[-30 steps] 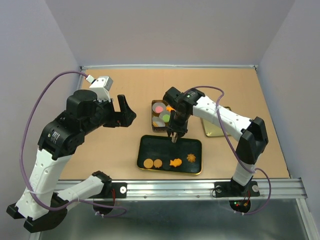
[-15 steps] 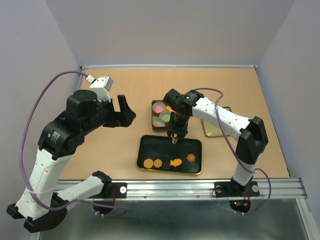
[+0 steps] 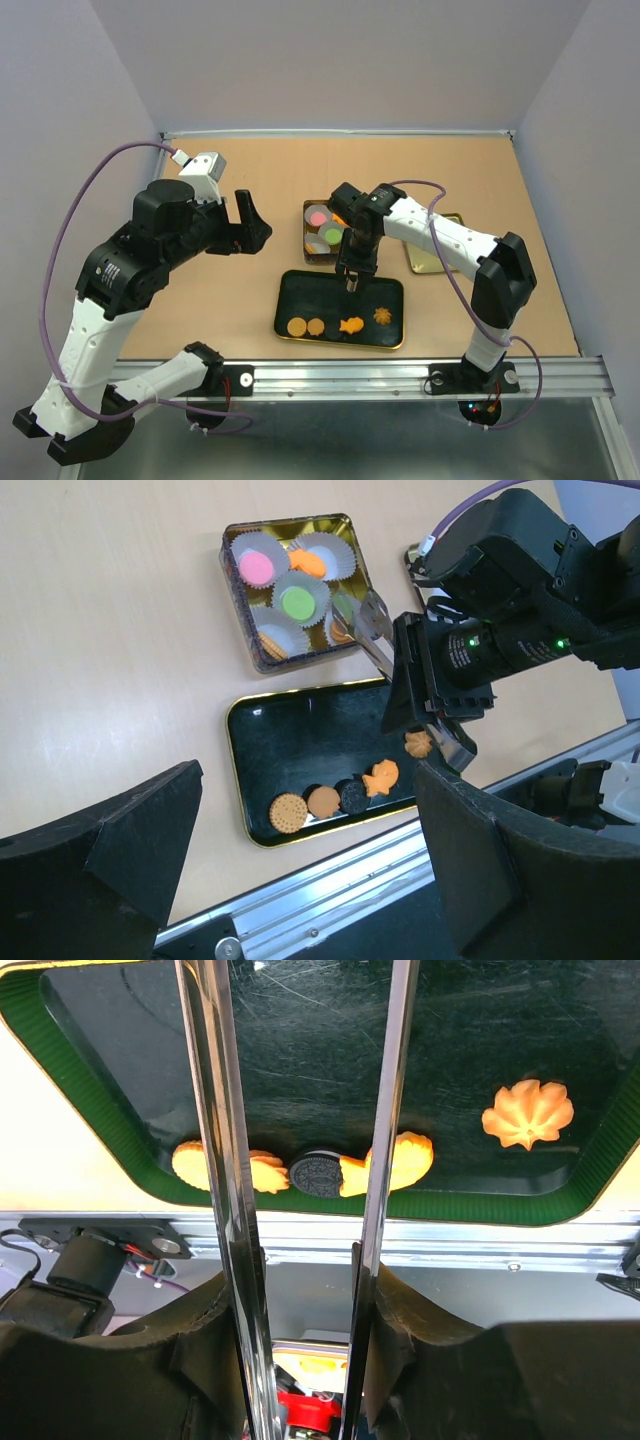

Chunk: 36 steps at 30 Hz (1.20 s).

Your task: Pack the cookies

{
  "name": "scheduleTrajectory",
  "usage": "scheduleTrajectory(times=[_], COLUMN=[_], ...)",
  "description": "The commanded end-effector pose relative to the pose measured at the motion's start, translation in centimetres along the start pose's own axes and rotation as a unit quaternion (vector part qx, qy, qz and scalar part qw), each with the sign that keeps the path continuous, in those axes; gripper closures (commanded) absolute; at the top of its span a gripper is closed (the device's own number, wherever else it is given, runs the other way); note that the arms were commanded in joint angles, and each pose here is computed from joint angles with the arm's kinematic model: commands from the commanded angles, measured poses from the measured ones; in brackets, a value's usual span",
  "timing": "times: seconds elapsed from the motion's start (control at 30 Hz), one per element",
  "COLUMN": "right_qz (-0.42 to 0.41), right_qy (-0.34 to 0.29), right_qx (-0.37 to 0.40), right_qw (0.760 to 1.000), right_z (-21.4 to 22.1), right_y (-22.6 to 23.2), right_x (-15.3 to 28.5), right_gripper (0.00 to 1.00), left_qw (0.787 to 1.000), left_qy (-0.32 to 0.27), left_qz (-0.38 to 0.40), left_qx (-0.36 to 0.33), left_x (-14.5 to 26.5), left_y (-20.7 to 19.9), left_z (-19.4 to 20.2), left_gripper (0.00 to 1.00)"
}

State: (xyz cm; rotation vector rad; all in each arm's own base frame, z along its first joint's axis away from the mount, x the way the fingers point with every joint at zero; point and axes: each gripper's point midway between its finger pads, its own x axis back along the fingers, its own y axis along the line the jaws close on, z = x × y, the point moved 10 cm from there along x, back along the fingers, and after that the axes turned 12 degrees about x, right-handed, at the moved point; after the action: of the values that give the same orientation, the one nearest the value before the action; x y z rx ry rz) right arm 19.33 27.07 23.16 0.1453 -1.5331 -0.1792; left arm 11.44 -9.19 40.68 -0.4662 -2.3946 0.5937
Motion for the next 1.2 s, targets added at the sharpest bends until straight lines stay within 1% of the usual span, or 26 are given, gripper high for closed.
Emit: scheduleTrajectory(times=[0.0, 0.2, 0.27, 0.3, 0.53, 0.6, 0.73, 0.77, 0.8, 0.83, 0.87, 0.9, 1.0, 1.1, 1.17], right_qz=[-0.016, -0.022, -0.023, -0.03, -0.048, -0.05, -0.031, -0.034, -0.022, -0.02, -0.013, -0.004, -0.004, 0.009, 0.022], right_qy=[-0.026, -0.07, -0.076, -0.09, -0.141, -0.152, -0.182, -0.193, -0.194, -0.214, -0.219, -0.215, -0.237, -0.234, -0.247], right_qx=[0.006, 0.01, 0.006, 0.007, -0.009, -0.02, -0.051, -0.057, -0.066, -0.08, -0.089, -0.1, -0.133, -0.185, -0.202], right_qw=[1.0, 0.997, 0.997, 0.995, 0.989, 0.987, 0.981, 0.979, 0.979, 0.973, 0.972, 0.971, 0.962, 0.954, 0.947], right_z=[0.0, -0.7, -1.0, -1.3, -4.3, -5.4, -9.8, -10.3, -11.5, -13.0, -13.9, -15.3, -18.4, -21.8, -23.3], right_y=[0.1, 0.1, -0.3, -0.3, -2.1, -2.9, -5.5, -6.0, -6.5, -7.5, -8.1, -8.7, -11.2, -14.9, -16.2], right_x=[1.6, 5.1, 5.7, 6.7, 11.2, 11.7, 12.1, 12.8, 12.2, 12.9, 12.9, 12.1, 12.0, 10.3, 9.2], right_gripper=[0.55, 0.55, 0.55, 0.55, 0.55, 0.55, 0.56, 0.56, 0.56, 0.56, 0.57, 0.57, 0.57, 0.57, 0.57], left_qw=[1.0, 1.0, 1.0, 1.0, 1.0, 1.0, 1.0, 1.0, 1.0, 1.0, 1.0, 1.0, 0.999, 0.998, 0.998], left_qy=[-0.008, -0.008, -0.006, -0.006, -0.003, -0.004, -0.005, -0.006, -0.006, -0.006, -0.006, -0.005, -0.013, -0.004, 0.001], left_qz=[0.015, 0.017, 0.019, 0.018, 0.02, 0.018, 0.012, 0.012, 0.012, 0.007, 0.006, 0.002, -0.002, -0.01, -0.013], left_qx=[-0.005, -0.001, 0.001, 0.002, 0.008, 0.01, 0.016, 0.018, 0.02, 0.023, 0.025, 0.027, 0.041, 0.056, 0.069], left_x=[0.2, -0.1, -0.1, -0.1, -0.3, -0.3, -0.3, -0.2, -0.2, -0.3, -0.4, -0.5, -1.0, -1.7, -2.0], left_y=[-0.4, -0.6, -0.7, -0.7, -0.7, -0.7, -0.7, -0.7, -0.7, -0.7, -0.7, -0.7, -0.7, -1.1, -1.1], left_z=[-0.4, -0.5, -0.5, -0.5, -0.5, -0.5, -0.5, -0.5, -0.5, -0.5, -0.5, -0.5, -0.6, -0.9, -0.8], left_gripper=[0.01, 0.01, 0.01, 0.01, 0.01, 0.01, 0.01, 0.01, 0.01, 0.01, 0.01, 0.01, 0.01, 0.01, 0.01])
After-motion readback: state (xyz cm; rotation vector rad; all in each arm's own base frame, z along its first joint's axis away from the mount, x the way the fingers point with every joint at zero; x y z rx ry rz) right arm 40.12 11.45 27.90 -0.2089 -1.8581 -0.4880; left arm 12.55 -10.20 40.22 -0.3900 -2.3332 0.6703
